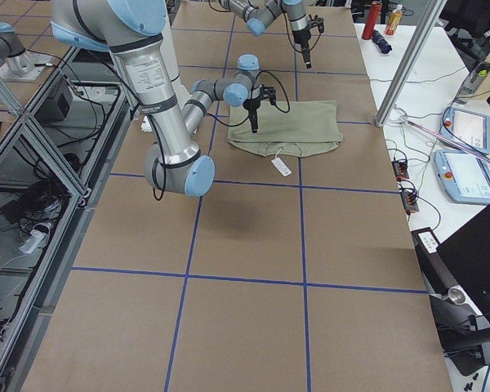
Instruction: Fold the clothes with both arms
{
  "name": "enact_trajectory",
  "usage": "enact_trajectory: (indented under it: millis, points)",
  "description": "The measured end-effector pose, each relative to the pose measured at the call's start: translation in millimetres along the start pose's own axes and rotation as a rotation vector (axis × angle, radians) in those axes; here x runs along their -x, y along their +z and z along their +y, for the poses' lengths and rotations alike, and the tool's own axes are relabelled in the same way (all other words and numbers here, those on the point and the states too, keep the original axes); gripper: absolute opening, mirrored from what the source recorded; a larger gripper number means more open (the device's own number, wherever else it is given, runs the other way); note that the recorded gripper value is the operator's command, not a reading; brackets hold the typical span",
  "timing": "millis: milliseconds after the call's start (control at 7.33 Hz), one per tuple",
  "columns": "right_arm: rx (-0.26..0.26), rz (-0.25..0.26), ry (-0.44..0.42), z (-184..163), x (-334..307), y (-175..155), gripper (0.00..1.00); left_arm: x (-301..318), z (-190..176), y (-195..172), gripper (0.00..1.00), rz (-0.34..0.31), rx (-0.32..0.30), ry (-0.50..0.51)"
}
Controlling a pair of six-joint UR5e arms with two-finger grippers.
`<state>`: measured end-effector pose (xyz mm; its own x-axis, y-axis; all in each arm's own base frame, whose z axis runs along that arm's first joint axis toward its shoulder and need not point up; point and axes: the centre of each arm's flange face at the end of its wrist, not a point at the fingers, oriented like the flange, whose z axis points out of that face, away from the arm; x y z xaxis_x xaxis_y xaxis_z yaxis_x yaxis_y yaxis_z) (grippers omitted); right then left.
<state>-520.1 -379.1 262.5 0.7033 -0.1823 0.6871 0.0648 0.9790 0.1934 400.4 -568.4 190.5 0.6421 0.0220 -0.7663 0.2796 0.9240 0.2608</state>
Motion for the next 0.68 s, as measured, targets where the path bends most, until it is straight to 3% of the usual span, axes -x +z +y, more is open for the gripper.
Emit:
enact_trajectory:
  millis: [682]
  points:
    - [0.07, 0.06, -0.056, 27.0, -5.3, 42.6, 1.0, -8.7, 16.0, -12.4, 1.0, 0.01, 0.031, 0.0]
